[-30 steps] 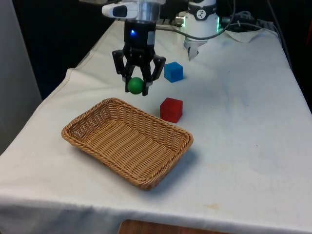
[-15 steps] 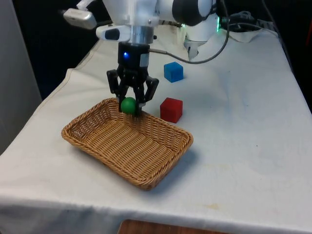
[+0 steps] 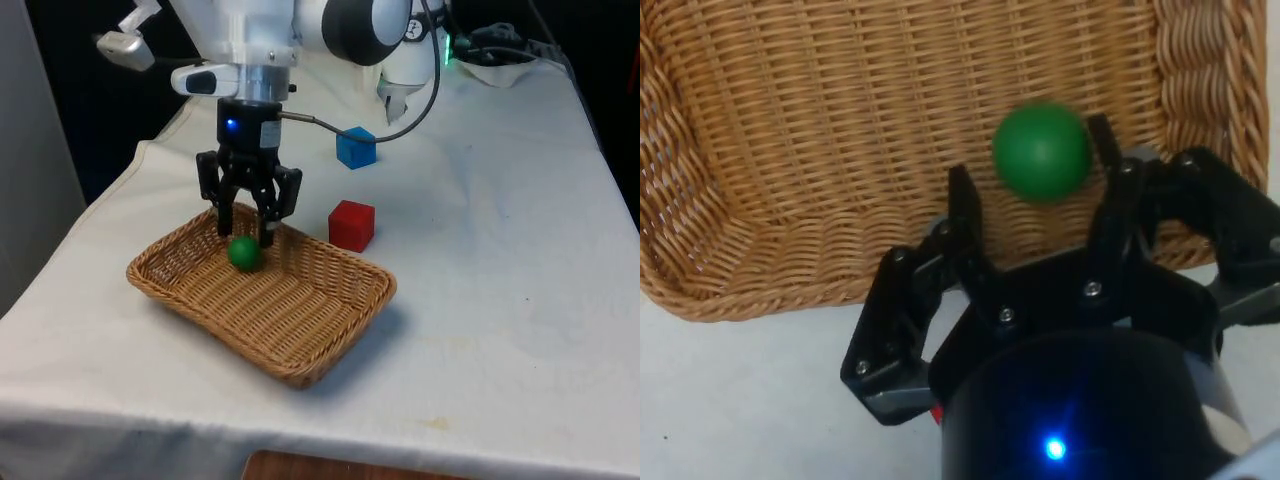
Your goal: Place all non-red objects into the basket.
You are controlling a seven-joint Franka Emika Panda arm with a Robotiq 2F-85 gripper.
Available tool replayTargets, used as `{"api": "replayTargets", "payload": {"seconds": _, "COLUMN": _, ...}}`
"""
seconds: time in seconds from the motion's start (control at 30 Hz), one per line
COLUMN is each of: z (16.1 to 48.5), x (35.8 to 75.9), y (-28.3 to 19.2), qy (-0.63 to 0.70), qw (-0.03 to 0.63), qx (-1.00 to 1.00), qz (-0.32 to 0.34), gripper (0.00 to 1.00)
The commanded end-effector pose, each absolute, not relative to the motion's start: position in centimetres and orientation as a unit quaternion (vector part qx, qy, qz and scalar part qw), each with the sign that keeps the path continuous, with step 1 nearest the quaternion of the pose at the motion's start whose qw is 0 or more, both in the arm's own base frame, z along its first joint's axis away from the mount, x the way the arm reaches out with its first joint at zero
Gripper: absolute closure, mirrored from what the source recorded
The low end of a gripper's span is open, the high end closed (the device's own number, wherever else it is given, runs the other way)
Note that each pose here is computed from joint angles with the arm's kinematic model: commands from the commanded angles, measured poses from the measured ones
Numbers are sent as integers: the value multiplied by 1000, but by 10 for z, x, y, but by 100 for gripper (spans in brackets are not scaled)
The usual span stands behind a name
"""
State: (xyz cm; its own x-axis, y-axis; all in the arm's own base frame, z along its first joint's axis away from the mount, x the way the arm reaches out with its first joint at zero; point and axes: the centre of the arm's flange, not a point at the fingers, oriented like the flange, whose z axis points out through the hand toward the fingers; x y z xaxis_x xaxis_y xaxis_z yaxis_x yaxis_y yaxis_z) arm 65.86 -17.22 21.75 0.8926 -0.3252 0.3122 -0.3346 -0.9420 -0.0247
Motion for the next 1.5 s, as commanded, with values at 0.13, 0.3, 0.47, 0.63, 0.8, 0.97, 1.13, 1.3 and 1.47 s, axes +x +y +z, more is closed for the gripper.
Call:
{"api": "replayTargets", "payload": {"seconds": 0.13, "z": 218, "x": 661, "y": -174, "qy": -168, "qw": 8, "qx": 973, "qz": 160, "gripper": 42}}
{"api": "replayTargets", "payload": {"seconds": 0.3, "z": 218, "x": 661, "y": -175, "qy": -169, "qw": 8, "qx": 973, "qz": 160, "gripper": 0}}
{"api": "replayTargets", "payload": {"seconds": 0.47, "z": 218, "x": 661, "y": -177, "qy": -169, "qw": 8, "qx": 973, "qz": 159, "gripper": 0}}
{"api": "replayTargets", "payload": {"seconds": 0.63, "z": 229, "x": 660, "y": -176, "qy": -159, "qw": 14, "qx": 973, "qz": 164, "gripper": 0}}
{"api": "replayTargets", "payload": {"seconds": 0.8, "z": 251, "x": 654, "y": -167, "qy": -143, "qw": 14, "qx": 976, "qz": 161, "gripper": 0}}
{"api": "replayTargets", "payload": {"seconds": 0.97, "z": 262, "x": 653, "y": -162, "qy": -134, "qw": 13, "qx": 978, "qz": 159, "gripper": 0}}
{"api": "replayTargets", "payload": {"seconds": 1.13, "z": 274, "x": 653, "y": -154, "qy": -122, "qw": 7, "qx": 980, "qz": 154, "gripper": 0}}
{"api": "replayTargets", "payload": {"seconds": 1.3, "z": 280, "x": 653, "y": -151, "qy": -115, "qw": 3, "qx": 982, "qz": 152, "gripper": 0}}
{"api": "replayTargets", "payload": {"seconds": 1.47, "z": 293, "x": 651, "y": -149, "qy": -105, "qw": -4, "qx": 983, "qz": 150, "gripper": 0}}
